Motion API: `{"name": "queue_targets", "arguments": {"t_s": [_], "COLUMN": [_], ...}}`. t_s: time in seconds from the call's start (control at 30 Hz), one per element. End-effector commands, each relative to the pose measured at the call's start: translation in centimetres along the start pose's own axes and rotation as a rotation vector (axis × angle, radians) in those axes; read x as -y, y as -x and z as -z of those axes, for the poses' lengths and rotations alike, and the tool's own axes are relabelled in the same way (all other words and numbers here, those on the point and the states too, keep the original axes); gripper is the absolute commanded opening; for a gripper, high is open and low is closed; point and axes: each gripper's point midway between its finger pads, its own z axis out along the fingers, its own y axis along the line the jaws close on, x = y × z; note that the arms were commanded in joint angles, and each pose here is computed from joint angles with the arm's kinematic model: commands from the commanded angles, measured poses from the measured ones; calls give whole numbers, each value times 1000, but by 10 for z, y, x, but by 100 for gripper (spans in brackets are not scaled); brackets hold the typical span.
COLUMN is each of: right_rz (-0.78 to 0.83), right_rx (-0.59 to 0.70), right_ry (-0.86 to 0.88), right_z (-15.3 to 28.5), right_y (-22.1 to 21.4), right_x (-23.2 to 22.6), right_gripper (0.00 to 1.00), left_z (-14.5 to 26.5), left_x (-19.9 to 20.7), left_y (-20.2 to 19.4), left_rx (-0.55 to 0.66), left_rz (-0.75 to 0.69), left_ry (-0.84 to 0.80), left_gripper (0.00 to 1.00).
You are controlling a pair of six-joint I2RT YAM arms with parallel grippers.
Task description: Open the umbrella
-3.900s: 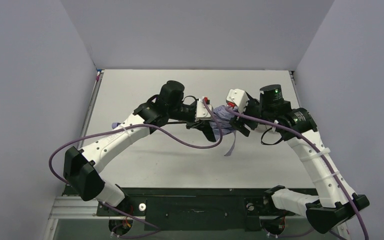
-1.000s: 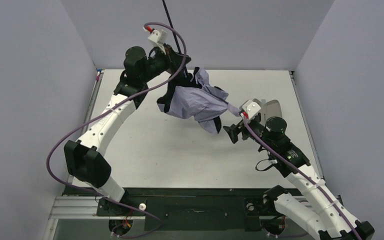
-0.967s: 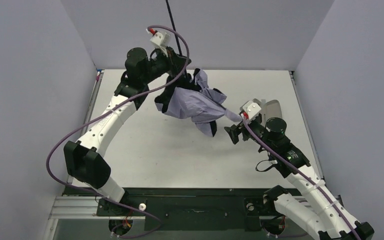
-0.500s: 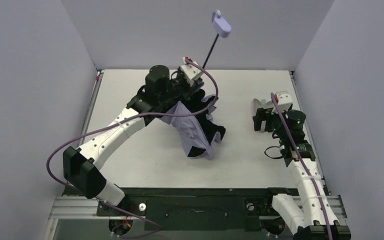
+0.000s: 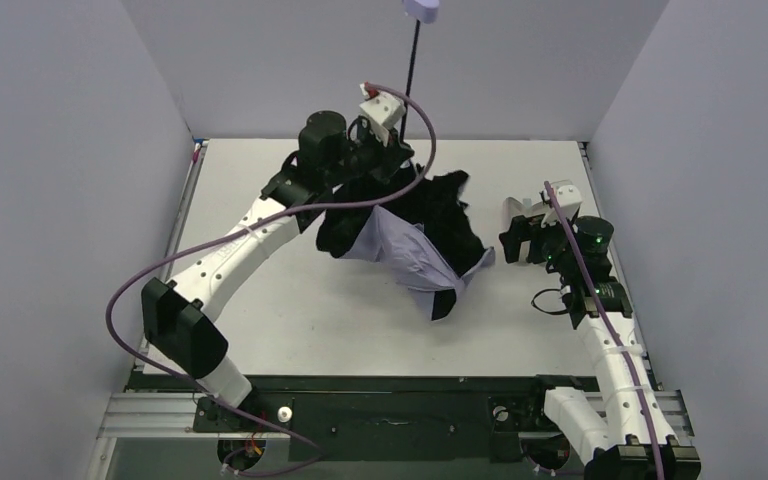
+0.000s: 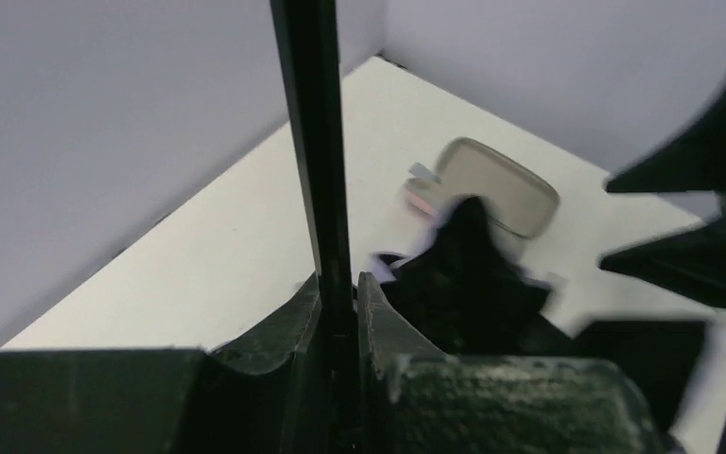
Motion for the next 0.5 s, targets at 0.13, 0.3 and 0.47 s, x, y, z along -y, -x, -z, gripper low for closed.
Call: {"name": "queue_targets", "arguments": {"t_s": [0.13,0.3,0.47], "right_rz": [41,35,66], "right_rx": [65,68,94], "right_ry": [49,66,124], "right_z": [9,5,13], "right_y": [27,33,44], "right_x": [-8,-9,-20], "right_gripper": [81,81,81], "left_z": [30,1,26], "left_x": [-160,-1,-149], "left_y": [52,48,37], "left_rx": [128,111,101], "left_rz": [123,84,204], "left_ry": [438,82,587], "left_gripper": [0,0,0]}}
